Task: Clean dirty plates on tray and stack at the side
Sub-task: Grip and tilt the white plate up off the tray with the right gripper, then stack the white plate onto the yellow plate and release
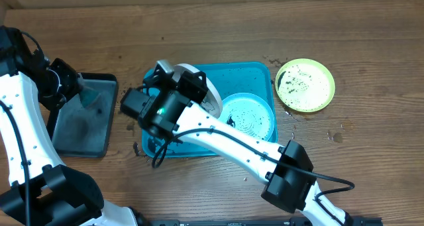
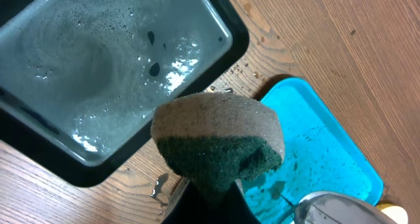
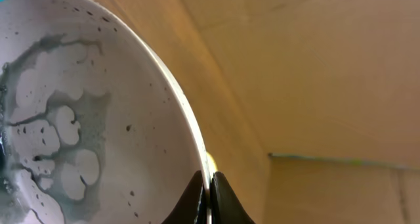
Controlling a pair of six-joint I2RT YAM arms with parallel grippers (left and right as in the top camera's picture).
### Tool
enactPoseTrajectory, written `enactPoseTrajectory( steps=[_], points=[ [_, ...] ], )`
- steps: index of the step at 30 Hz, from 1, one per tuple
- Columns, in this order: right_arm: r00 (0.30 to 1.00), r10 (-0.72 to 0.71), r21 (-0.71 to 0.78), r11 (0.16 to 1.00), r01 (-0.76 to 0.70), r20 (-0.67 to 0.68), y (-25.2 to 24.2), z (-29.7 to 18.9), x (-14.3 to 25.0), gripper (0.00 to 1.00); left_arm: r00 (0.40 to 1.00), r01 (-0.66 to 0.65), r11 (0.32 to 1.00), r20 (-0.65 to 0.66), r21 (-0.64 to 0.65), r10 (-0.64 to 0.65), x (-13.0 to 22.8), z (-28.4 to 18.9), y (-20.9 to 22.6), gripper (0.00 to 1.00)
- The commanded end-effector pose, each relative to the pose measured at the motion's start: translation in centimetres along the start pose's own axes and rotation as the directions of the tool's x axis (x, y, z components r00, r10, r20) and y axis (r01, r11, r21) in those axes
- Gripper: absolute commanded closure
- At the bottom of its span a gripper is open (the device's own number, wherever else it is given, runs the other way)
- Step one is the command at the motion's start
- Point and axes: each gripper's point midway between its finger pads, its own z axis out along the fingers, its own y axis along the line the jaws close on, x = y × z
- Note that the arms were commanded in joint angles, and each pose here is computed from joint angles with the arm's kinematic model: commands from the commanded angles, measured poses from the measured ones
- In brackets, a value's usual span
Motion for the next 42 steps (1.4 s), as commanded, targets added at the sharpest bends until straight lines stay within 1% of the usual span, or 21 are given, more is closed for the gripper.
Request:
enactPoseTrajectory(
  steps=[1,3,19,21,22,24,26,27,28,29,30,31,33,34,36,38,39,40,42],
  points=[
    [0.998,0.023,0.106,0.994,-0.030,0.062,-3.8,-2.1,-0.8,0.96,0.999,-0.031,0.999,-0.016,0.009,0.031,0.3,0.4,-0.3,0.96],
    [0.998,0.019,0.123,0.992,-0.027,0.065,-4.1,-2.1,-0.8,0.96,0.999,-0.031,0.999,-0.016,0.009,0.031,0.3,0.4,-0.3,0.96],
    [0.998,0.028,0.111,0.993,-0.035,0.065,-3.9,-2.0,-0.9,0.96,0.999,-0.031,0.999,-0.015,0.009,0.031,0.3,0.4,-0.3,0.96],
    [0.998,0.048,0.053,0.997,-0.050,0.038,-3.3,-1.1,-0.5,0.96,0.999,-0.032,0.999,-0.015,0.009,0.032,0.2,0.4,-0.3,0.96],
    [0.997,0.082,0.014,0.997,-0.082,0.016,-3.0,-0.3,-0.2,0.96,0.999,-0.031,0.999,-0.016,0.009,0.031,0.3,0.4,-0.3,0.95],
    [0.980,0.185,-0.159,0.968,-0.195,-0.079,-1.3,2.4,0.7,0.96,0.999,-0.031,0.999,-0.017,0.009,0.031,0.3,0.4,-0.3,0.96],
    [0.947,0.242,-0.391,0.867,-0.309,-0.210,1.2,4.8,1.6,0.96,0.999,-0.031,0.999,-0.017,0.009,0.031,0.3,0.4,-0.3,0.96],
    [0.925,0.259,-0.489,0.791,-0.368,-0.278,2.0,5.8,2.0,0.96,0.999,-0.031,0.999,-0.017,0.009,0.031,0.3,0.4,-0.3,0.96],
    [0.895,0.272,-0.574,0.693,-0.437,-0.353,2.5,6.8,2.6,0.96,0.999,-0.031,0.999,-0.017,0.009,0.031,0.3,0.4,-0.3,0.96],
    [0.862,0.283,-0.628,0.595,-0.502,-0.421,2.5,7.9,3.1,0.96,0.999,-0.031,0.999,-0.016,0.009,0.031,0.3,0.4,-0.3,0.96],
    [0.833,0.293,-0.652,0.520,-0.551,-0.470,2.1,8.7,3.6,0.96,0.999,-0.031,0.999,-0.017,0.009,0.031,0.3,0.4,-0.3,0.96],
    [0.790,0.308,-0.669,0.421,-0.613,-0.530,1.4,10.0,4.3,0.96,0.999,-0.031,0.999,-0.016,0.009,0.031,0.3,0.4,-0.3,0.96],
    [0.712,0.329,-0.661,0.269,-0.701,-0.621,-0.5,12.1,5.7,0.96,0.999,-0.031,0.999,-0.016,0.009,0.031,0.3,0.4,-0.3,0.96],
    [0.667,0.340,-0.637,0.210,-0.741,-0.663,-1.7,13.5,6.9,0.96,0.999,-0.031,0.999,-0.016,0.009,0.031,0.3,0.4,-0.3,0.96],
    [0.579,0.360,-0.567,0.151,-0.810,-0.731,-4.0,16.1,9.8,0.96,0.999,-0.031,0.999,-0.016,0.009,0.031,0.3,0.4,-0.3,0.96],
    [0.485,0.376,-0.475,0.127,-0.871,-0.790,-6.1,18.7,13.6,0.96,0.999,-0.031,0.999,-0.016,0.009,0.032,0.3,0.4,-0.3,0.96],
    [0.464,0.376,-0.453,0.124,-0.883,-0.802,-6.6,19.3,14.9,0.96,0.999,-0.032,0.999,-0.015,0.009,0.032,0.3,0.4,-0.3,0.96],
    [0.424,0.371,-0.409,0.121,-0.904,-0.826,-7.4,20.5,17.4,0.96,0.999,-0.032,0.999,-0.014,0.010,0.032,0.2,0.4,-0.3,0.96],
    [0.375,0.361,-0.358,0.115,-0.927,-0.854,-8.1,21.5,20.3,0.96,0.999,-0.032,0.999,-0.013,0.010,0.032,0.2,0.4,-0.4,0.96]
  ],
)
